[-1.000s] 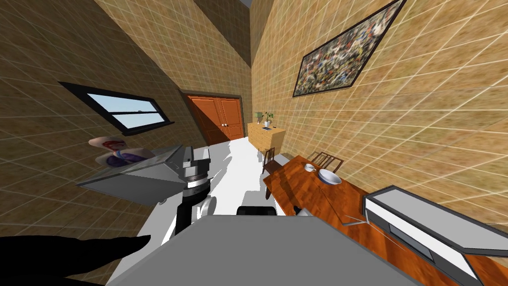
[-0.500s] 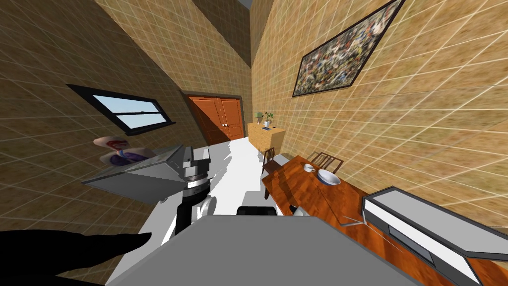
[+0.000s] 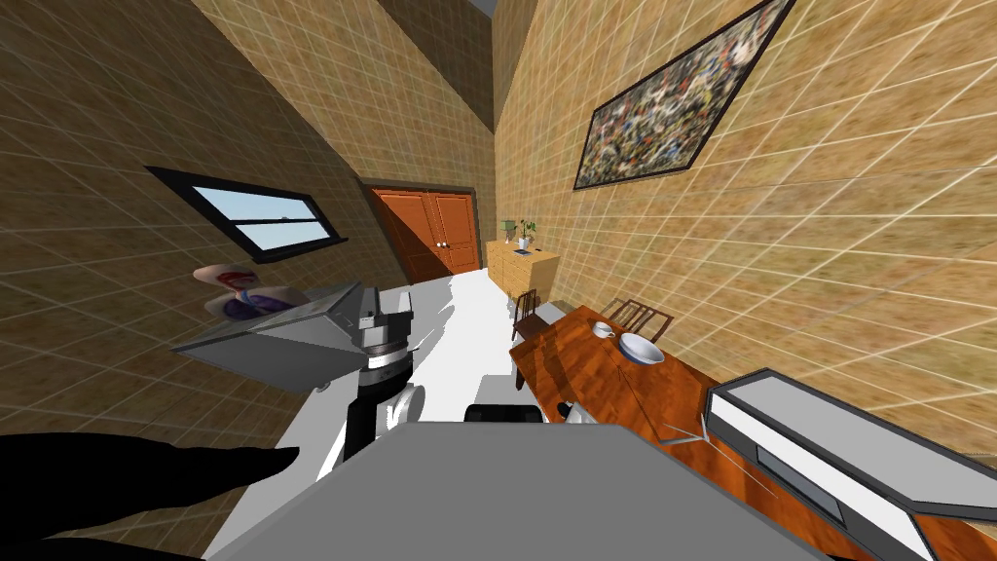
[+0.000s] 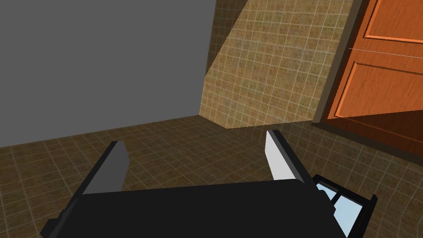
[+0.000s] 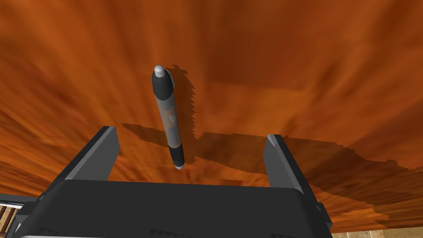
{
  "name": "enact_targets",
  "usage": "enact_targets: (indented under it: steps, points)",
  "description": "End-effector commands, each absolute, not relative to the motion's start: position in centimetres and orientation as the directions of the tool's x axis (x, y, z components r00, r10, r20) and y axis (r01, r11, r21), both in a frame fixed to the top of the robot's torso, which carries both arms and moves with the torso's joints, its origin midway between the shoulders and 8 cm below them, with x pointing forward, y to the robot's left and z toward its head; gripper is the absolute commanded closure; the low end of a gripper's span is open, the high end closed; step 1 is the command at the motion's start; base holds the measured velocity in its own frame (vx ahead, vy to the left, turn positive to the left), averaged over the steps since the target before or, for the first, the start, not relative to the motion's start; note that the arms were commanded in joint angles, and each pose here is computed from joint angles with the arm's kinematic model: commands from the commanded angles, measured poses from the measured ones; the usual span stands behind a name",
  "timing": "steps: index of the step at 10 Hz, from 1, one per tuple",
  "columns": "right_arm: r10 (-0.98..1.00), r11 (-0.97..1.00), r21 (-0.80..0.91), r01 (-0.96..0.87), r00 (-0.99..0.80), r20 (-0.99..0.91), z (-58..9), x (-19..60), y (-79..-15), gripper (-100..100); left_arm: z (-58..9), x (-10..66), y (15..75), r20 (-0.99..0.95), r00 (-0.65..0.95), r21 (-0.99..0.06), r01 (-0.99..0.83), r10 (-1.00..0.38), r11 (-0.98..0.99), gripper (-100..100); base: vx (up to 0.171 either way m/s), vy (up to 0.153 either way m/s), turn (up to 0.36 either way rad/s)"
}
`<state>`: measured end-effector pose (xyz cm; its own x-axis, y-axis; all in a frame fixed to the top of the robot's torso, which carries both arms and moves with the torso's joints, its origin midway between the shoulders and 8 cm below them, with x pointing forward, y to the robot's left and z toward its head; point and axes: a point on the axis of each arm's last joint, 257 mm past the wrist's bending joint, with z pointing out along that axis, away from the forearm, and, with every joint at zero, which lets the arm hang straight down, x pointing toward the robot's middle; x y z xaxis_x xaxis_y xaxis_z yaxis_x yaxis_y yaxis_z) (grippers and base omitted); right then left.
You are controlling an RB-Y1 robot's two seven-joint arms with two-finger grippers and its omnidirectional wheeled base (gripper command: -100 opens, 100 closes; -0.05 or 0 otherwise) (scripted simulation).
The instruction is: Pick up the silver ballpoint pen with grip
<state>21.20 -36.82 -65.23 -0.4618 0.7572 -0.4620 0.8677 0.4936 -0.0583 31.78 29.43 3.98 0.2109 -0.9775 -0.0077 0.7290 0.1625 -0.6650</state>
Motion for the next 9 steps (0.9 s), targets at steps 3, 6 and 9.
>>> enact_targets:
  steps: [3, 6, 9]
  points:
    - [0.752, 0.491, -0.062, 0.869, -0.459, -0.473, -65.0, 21.4, -35.2, -100, 4.0, 31.8, 29.4, -0.008, 0.211, -0.665, 0.729, -0.977, 0.162, 0, -0.015, -0.059, 0.023]
    - [0.759, 0.48, -0.057, 0.876, -0.446, -0.474, -64.9, 21.6, -33.8, -100, 4.0, 31.8, 29.4, -0.008, 0.211, -0.665, 0.729, -0.977, 0.163, 0, -0.016, -0.076, 0.03]
    - [0.759, 0.476, -0.062, 0.877, -0.445, -0.475, -64.9, 21.3, -34.0, 100, 4.0, 31.8, 29.4, -0.007, 0.211, -0.665, 0.729, -0.977, 0.162, 0, -0.002, -0.005, -0.007]
